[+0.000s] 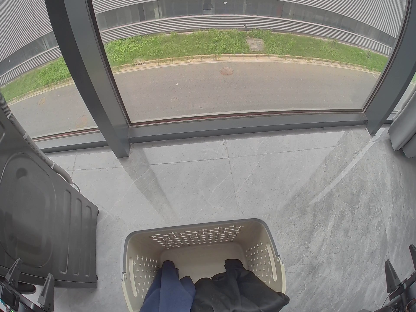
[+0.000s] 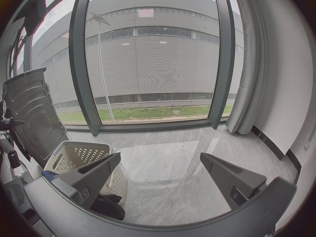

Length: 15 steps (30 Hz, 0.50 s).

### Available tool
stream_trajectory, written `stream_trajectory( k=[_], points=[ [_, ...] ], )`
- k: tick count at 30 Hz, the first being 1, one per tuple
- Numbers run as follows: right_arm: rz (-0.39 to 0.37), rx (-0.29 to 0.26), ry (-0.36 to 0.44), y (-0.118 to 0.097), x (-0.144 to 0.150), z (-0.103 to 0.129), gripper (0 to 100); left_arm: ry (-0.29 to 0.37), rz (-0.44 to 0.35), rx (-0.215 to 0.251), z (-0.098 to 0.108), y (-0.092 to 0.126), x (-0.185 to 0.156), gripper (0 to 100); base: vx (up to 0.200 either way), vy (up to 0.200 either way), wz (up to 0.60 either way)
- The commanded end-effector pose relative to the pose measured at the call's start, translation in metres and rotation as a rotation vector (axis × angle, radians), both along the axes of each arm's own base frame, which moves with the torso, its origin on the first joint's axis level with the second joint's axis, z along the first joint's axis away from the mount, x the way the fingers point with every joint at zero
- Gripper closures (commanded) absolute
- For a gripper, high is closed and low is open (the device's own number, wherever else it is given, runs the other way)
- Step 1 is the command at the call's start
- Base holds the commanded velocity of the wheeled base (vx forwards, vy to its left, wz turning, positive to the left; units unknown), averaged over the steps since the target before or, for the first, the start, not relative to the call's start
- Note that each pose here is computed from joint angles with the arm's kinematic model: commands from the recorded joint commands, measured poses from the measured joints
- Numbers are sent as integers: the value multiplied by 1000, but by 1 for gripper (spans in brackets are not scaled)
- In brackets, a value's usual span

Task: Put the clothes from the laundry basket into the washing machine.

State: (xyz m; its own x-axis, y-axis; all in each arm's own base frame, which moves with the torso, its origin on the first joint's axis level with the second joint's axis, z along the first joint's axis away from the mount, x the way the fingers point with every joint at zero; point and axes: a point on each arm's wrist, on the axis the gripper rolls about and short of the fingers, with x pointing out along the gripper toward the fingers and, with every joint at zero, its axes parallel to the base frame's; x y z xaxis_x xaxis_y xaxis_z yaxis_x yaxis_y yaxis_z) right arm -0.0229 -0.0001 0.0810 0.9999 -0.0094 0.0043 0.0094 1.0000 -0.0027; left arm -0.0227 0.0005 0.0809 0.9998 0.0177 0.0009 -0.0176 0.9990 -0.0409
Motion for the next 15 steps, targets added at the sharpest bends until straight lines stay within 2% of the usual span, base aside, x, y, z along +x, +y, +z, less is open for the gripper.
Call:
stream_trajectory(
  k=[1, 6, 15],
  points=[
    [0, 0, 1, 0, 0, -5, 0, 1, 2, -1, -5, 0, 0, 0, 200, 0, 0],
    [0, -2, 1, 0, 0, -5, 0, 1, 2, -1, -5, 0, 0, 0, 200, 0, 0],
    [0, 0, 1, 0, 0, -5, 0, 1, 1, -1, -5, 0, 0, 0, 0, 0, 0]
  ],
)
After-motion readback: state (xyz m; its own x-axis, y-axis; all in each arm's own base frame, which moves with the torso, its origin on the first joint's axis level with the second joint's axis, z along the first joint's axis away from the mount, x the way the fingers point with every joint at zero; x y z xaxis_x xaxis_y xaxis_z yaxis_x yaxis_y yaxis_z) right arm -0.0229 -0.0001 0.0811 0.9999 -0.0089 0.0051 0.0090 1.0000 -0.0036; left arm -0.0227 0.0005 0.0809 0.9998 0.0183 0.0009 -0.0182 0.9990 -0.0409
